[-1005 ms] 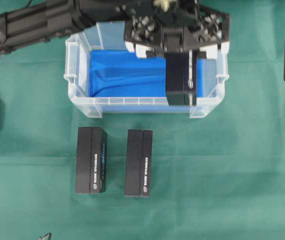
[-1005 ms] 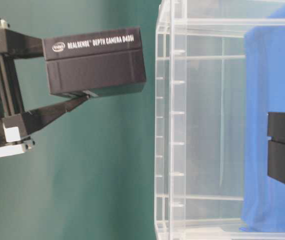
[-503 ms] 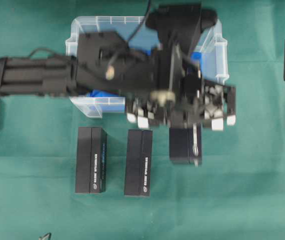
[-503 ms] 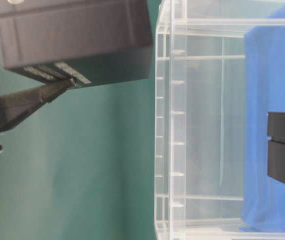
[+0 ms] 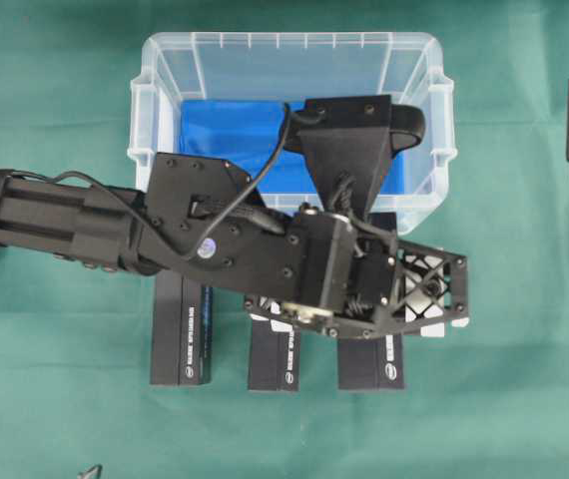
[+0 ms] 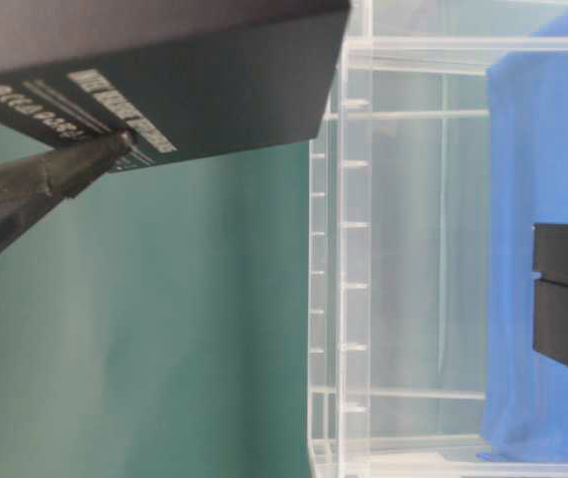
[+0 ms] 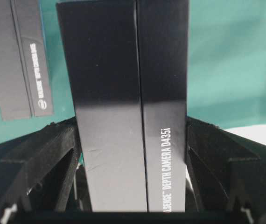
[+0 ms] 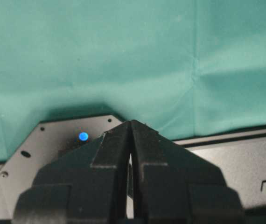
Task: Take the box out of the case with the left arm.
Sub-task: 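Carry the box forward onto the cloth right of the other boxes, then lower the box onto the cloth and open the left gripper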
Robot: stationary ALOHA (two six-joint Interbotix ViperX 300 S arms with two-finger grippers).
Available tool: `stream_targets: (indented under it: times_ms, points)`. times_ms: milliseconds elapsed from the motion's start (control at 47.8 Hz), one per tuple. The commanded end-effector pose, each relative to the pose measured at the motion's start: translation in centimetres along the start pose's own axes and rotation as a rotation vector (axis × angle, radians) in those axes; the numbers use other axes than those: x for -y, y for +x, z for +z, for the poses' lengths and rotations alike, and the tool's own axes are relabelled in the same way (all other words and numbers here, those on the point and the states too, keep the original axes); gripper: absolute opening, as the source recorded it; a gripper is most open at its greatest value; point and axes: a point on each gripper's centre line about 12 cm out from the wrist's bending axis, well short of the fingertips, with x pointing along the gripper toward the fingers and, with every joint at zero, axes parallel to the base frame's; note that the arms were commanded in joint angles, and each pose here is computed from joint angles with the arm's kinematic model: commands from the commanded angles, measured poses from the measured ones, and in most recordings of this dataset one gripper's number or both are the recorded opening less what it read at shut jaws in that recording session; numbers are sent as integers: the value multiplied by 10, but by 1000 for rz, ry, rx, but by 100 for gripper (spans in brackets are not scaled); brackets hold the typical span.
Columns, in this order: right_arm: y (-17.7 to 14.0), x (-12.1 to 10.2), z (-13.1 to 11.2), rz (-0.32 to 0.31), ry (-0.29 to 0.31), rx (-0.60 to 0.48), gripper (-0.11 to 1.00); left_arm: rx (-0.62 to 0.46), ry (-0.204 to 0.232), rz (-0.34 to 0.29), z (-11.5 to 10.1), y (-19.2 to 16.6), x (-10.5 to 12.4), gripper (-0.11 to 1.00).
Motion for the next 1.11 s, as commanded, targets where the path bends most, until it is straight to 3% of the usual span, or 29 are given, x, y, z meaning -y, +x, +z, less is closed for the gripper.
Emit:
stream_targets:
  times_ms: [0, 356, 901, 1089]
  points:
    - [-3, 1, 1, 0, 3, 12, 0, 1, -5, -53, 2, -21, 1, 64]
    - [-3, 1, 1, 1, 3, 9, 0, 18, 9, -46, -2, 11, 1, 64]
    - [-3, 1, 1, 0, 3, 9, 0, -1, -43, -18, -34, 97, -29, 64]
    - [-3, 1, 1, 2, 3, 12, 0, 23, -30, -50, -33, 112, -27, 64]
